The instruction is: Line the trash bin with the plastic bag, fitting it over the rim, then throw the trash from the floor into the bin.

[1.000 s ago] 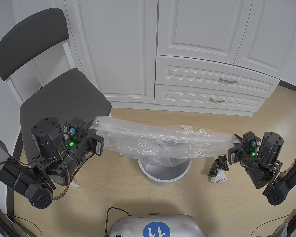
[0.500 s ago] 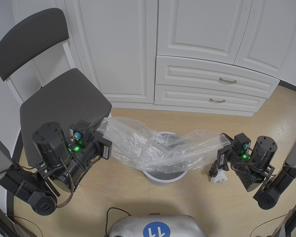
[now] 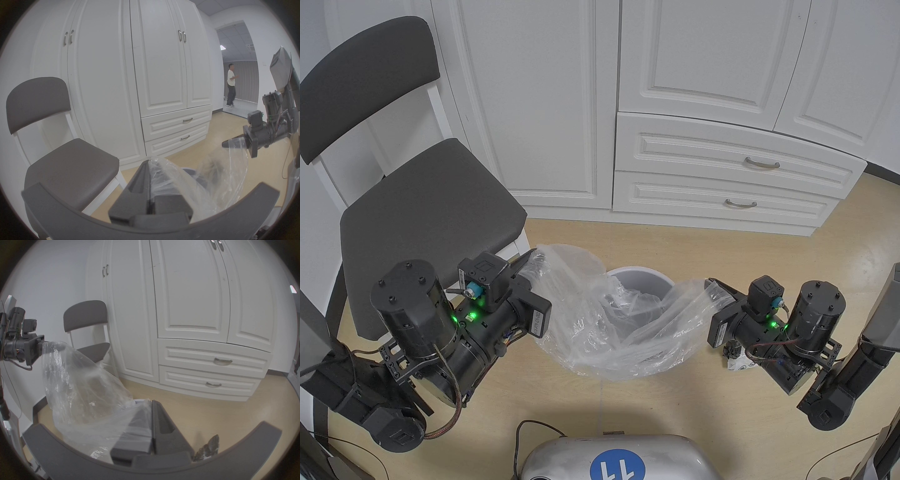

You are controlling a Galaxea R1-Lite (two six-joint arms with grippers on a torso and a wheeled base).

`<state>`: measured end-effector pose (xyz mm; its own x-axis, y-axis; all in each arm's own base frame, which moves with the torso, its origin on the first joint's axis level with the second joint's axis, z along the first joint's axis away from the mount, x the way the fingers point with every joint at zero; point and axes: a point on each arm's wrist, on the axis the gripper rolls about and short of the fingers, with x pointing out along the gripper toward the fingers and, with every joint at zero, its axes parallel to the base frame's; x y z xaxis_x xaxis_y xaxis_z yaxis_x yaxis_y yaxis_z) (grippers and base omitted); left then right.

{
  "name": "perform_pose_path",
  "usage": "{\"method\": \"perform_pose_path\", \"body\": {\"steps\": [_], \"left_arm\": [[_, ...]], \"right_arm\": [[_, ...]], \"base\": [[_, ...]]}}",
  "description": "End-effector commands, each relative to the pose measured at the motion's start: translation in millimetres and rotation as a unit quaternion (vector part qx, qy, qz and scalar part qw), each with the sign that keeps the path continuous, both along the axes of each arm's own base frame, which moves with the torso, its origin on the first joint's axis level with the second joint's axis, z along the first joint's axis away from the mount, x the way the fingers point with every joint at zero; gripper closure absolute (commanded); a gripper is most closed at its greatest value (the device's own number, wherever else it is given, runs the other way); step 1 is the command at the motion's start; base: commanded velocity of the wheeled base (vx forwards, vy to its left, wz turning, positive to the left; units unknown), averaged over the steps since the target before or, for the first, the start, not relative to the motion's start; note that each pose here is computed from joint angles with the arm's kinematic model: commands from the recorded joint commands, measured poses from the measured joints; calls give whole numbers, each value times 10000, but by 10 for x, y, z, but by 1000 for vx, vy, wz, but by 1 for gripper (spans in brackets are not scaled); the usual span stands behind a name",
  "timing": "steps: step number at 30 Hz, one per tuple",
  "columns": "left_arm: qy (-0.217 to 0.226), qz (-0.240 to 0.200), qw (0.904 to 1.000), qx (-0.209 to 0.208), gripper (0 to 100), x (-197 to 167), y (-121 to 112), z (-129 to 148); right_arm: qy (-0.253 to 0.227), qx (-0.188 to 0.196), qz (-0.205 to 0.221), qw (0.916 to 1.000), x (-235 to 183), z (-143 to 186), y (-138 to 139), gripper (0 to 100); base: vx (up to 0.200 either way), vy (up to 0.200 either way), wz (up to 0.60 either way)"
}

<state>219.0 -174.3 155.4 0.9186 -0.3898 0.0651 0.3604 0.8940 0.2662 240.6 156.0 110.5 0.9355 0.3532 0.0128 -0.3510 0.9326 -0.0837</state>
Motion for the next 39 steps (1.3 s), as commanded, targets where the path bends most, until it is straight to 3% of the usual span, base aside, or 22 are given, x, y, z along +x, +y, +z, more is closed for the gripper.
{"method": "perform_pose_path", "body": {"steps": [1,11,12,19,24,27,39], "left_arm": [[-27,-61,10000,-22,100,-4,-44,-24],[-240,-244,9992,-192,100,-5,-191,-98],[-303,-290,9988,-248,100,-10,-218,-100],[-247,-437,9985,-225,100,-54,-294,-139],[-233,-552,9980,-218,100,-92,-352,-151],[-216,-638,9975,-235,100,-128,-387,-157],[-91,-821,9965,-121,100,-203,-474,-244]], "right_arm": [[26,95,144,9998,-6,-12,44,100],[118,342,447,9983,-57,-33,176,100],[149,496,543,9972,-80,-18,222,100],[281,744,921,9926,-155,-6,289,100],[454,945,1285,9861,-202,-9,298,100],[680,1115,1660,9774,-269,-29,321,100],[1231,1660,1928,9592,-286,-131,464,100]], "base": [[0,0,0],[0,0,0],[0,0,0],[0,0,0],[0,0,0],[0,0,0],[0,0,0]]}}
